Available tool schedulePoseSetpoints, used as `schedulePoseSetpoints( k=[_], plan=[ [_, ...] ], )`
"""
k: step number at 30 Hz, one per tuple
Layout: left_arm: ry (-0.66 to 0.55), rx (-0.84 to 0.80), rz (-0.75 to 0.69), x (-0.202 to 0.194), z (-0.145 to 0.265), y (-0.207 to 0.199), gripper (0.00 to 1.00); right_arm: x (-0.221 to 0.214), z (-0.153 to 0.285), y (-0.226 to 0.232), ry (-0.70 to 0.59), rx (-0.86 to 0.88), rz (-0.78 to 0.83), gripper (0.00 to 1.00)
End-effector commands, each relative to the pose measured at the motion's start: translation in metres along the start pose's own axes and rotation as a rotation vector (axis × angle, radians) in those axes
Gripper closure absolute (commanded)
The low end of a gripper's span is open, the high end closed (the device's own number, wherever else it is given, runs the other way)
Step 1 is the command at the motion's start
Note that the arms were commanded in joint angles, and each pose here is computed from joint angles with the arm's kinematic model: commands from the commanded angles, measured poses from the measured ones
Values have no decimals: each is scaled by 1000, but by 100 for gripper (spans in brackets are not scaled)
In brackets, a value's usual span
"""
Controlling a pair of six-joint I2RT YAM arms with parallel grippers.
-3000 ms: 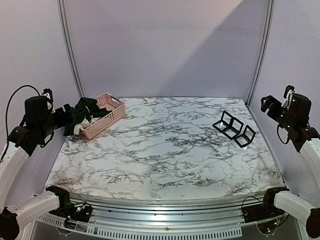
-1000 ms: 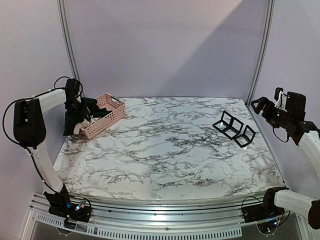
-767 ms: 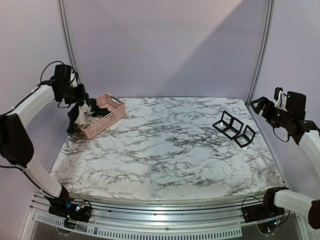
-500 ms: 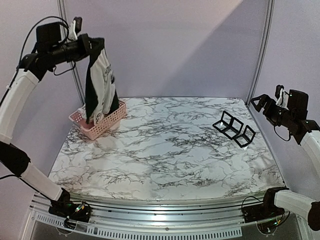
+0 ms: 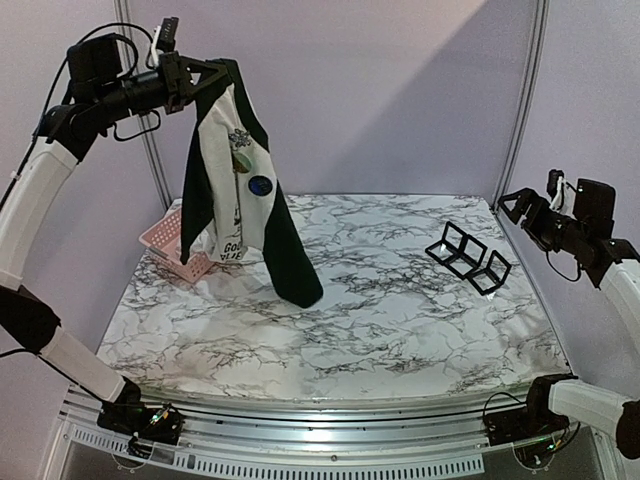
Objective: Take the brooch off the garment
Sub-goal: Flatten out the crumpled clothing at the center of the board.
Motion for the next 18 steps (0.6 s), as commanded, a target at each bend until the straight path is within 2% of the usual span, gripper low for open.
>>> schedulePoseSetpoints(
  k=[1, 10, 14, 18],
  plan=[
    [42, -117, -23, -6, -4, -12, 100, -7, -1, 18, 100, 155, 32, 1],
    [104, -269, -59, -21, -2, -28, 100, -74, 21, 115, 278, 652, 375, 2],
    [114, -267, -63, -28, 1, -27, 100, -121, -11, 150, 464, 727, 431, 6],
    [118, -263, -68, -31, 6, -29, 100, -166, -43, 175, 561, 781, 498, 9]
  ],
)
Point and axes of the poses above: each gripper's point midway between its finger pads, its own z axis back along the fingers, its own y axis along the line the jaws close on, x = y × z, the point moved 7 cm from there along z, back along the fingers, and after that the axes turned 13 degrees about -z, right-handed, at the moved point
